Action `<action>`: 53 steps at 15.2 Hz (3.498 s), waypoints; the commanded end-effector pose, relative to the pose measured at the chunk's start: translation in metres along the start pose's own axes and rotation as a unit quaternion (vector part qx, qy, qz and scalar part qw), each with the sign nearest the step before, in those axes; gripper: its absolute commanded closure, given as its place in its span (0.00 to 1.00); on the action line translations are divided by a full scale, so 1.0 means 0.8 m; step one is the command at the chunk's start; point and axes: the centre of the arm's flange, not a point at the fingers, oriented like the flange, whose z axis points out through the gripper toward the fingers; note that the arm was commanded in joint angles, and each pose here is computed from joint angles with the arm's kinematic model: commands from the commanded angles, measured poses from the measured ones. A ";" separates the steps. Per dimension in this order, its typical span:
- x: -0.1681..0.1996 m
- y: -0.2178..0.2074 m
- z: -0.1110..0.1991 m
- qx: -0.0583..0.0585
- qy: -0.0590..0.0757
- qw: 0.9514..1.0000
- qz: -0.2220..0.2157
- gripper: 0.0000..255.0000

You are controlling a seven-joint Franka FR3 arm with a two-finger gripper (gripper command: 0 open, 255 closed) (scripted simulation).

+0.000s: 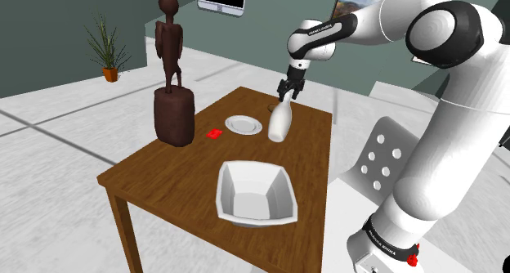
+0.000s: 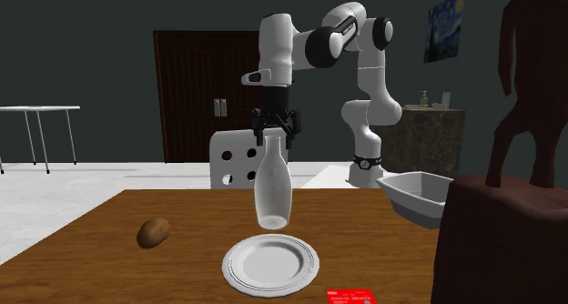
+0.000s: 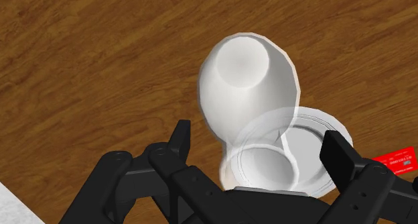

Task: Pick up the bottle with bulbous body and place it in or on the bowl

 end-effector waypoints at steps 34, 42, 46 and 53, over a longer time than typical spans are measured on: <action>0.008 0.000 -0.152 0.000 0.000 1.000 0.000 1.00; 0.010 0.000 -0.204 0.000 0.000 1.000 0.000 1.00; -0.008 -0.026 -0.224 0.000 0.000 1.000 0.000 1.00; -0.072 -0.118 -0.252 0.000 0.000 1.000 0.000 1.00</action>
